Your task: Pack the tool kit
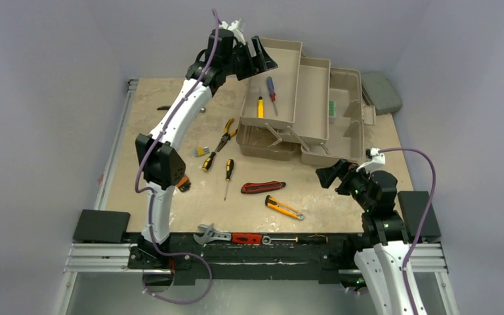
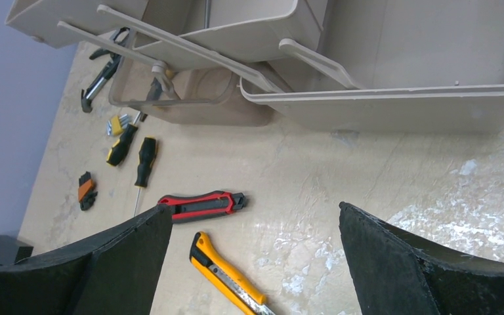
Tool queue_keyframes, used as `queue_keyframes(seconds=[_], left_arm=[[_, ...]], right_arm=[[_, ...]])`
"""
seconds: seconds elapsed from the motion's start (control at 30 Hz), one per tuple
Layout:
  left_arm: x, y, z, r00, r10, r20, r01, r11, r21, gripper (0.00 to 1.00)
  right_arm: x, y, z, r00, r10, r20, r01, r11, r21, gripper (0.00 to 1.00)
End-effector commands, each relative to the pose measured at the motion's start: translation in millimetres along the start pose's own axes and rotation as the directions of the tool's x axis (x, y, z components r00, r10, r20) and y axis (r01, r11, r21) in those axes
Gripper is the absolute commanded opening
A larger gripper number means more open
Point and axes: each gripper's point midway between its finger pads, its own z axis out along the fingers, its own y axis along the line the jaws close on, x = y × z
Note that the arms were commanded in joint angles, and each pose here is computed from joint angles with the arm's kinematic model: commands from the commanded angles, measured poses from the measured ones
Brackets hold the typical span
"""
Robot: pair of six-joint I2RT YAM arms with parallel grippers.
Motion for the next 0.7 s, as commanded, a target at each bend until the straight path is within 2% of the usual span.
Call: queue_keyframes(seconds=[0.0, 0.13, 0.27, 0.47, 0.57, 0.67], left_arm=[[-42, -54, -55, 0.990, 0.089, 0.112, -0.099, 0.992, 0.084, 0.81], [-48, -72, -91, 0.983, 0.121, 0.141, -0.135, 0.986, 0.098, 0.82], [-39, -82, -126, 0.982, 0.142, 0.124, -0.154, 0.983, 0.096, 0.84], [-2, -56, -176, 0.978, 0.190, 0.090, -0.190, 0.982, -0.008, 0.96], [16, -34, -199, 0.976, 0.204, 0.074, -0.197, 0.976, -0.095, 0.98], [44, -16, -213, 0.986, 0.153, 0.060, -0.145, 0.982, -0.123, 0.98]], right_arm=[[-7, 16, 3, 0.998, -0.046, -0.043, 0.043, 0.997, -0.066, 0.93], [-5, 34, 11, 0.995, -0.062, -0.077, 0.048, 0.984, -0.172, 0.91], [2, 43, 20, 0.984, -0.107, -0.144, 0.071, 0.969, -0.239, 0.93], [19, 60, 28, 0.961, -0.189, -0.204, 0.119, 0.943, -0.312, 0.92], [33, 64, 31, 0.934, -0.256, -0.248, 0.168, 0.931, -0.325, 0.91], [60, 72, 35, 0.896, -0.308, -0.319, 0.190, 0.916, -0.353, 0.90]])
